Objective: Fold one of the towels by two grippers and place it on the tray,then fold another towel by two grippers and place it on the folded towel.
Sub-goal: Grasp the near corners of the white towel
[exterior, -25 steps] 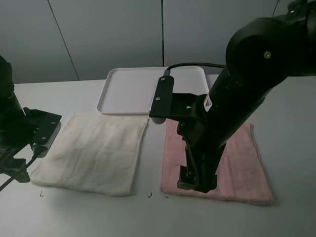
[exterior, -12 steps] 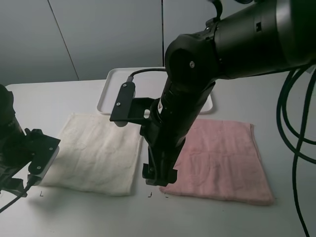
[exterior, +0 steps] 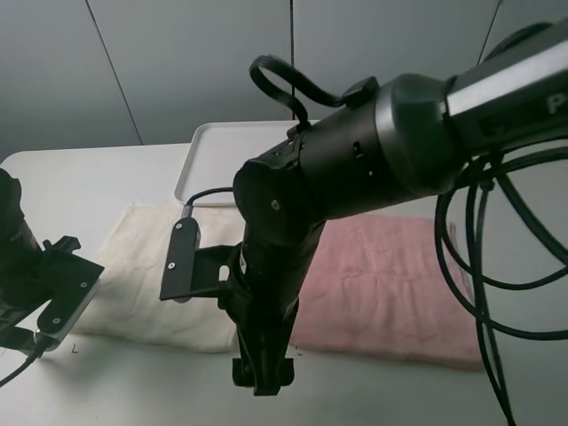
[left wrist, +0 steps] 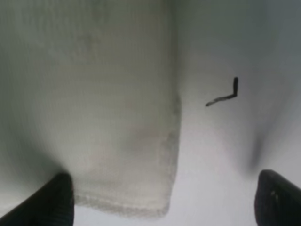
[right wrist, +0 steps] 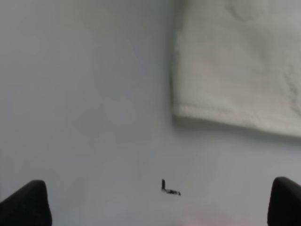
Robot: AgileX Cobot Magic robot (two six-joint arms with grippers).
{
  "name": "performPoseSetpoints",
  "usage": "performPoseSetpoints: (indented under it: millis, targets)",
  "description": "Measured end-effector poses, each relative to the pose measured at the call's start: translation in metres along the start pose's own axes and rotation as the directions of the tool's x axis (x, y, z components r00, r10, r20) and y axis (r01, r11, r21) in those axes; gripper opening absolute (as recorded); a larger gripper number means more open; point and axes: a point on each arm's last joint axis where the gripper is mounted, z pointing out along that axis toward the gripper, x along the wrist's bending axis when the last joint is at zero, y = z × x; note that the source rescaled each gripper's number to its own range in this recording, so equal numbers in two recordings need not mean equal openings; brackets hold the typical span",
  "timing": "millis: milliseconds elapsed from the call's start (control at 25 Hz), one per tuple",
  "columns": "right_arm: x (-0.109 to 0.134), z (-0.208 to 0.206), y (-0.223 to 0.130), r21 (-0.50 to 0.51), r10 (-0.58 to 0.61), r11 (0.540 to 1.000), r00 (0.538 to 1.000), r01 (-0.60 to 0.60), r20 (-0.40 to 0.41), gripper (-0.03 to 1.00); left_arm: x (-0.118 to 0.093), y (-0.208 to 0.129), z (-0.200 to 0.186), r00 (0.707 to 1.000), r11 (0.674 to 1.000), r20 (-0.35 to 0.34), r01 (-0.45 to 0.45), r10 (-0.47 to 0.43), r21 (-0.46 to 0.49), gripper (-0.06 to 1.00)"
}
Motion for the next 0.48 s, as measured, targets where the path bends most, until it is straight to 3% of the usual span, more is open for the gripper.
performPoseSetpoints:
  millis: [480]
  targets:
    - [-0.014, 0.017, 0.036, -0.025, 0.031, 0.999, 0.999, -0.031, -0.013, 1.00, 0.000, 0.001, 0.004, 1.000, 1.000, 0.012, -0.007, 0.007, 0.002, 0.99]
